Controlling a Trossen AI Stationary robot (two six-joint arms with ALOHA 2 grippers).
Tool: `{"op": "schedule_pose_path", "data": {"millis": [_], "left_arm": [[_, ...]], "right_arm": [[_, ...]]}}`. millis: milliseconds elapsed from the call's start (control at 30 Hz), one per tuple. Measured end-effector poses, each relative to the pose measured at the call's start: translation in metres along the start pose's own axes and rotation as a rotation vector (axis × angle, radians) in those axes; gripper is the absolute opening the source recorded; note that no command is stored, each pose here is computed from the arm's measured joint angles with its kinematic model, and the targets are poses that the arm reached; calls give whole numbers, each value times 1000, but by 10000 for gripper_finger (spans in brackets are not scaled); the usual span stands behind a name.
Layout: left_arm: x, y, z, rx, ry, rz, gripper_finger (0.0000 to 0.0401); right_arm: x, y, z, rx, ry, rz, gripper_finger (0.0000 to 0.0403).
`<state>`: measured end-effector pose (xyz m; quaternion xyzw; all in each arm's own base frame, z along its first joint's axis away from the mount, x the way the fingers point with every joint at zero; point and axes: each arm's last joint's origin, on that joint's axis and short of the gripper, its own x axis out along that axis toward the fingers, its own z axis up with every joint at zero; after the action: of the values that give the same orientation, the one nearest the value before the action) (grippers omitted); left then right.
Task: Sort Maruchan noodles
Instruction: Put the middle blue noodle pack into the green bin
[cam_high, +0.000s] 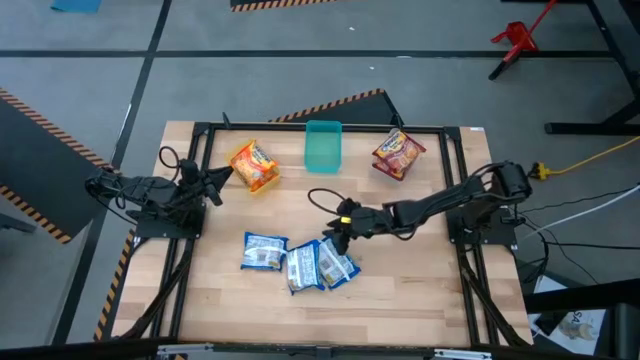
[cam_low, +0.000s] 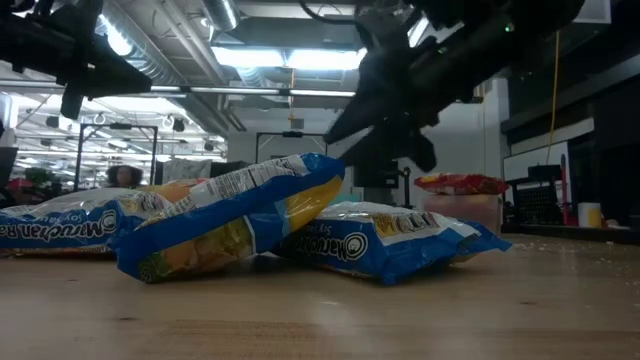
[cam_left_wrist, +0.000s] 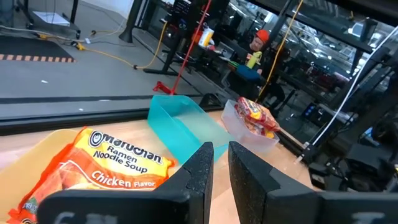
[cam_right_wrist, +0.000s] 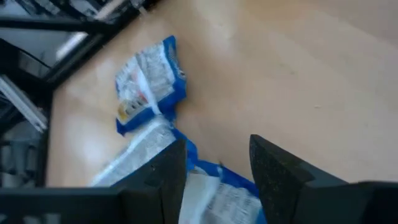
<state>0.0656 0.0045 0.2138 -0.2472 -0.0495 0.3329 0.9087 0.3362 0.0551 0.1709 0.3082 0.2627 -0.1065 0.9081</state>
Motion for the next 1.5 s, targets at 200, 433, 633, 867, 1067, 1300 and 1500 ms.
{"op": "schedule_pose_path", "data": {"millis": [200, 433, 633, 867, 1067, 1300, 1500], "left_arm": [[0, 0, 0, 25, 1, 2, 44], [0, 0, 0, 27, 9, -9, 44], [0, -1, -1, 28, 27, -34, 44], [0, -1, -3, 41, 62, -68, 44], [0, -1, -3, 46, 64, -66, 44], [0, -1, -4, 51, 67, -64, 44], [0, -1, -4, 52, 67, -63, 44]], "right_arm": [[16, -3, -9, 55, 10, 38, 223], [34, -1, -9, 79, -25, -2, 309], [58, 12, -15, 76, 10, 28, 332], [71, 19, -24, 92, 42, 27, 329], [73, 16, -27, 123, 53, 0, 326], [80, 11, -35, 147, 85, 4, 245], [80, 11, -33, 146, 90, 8, 113]]}}
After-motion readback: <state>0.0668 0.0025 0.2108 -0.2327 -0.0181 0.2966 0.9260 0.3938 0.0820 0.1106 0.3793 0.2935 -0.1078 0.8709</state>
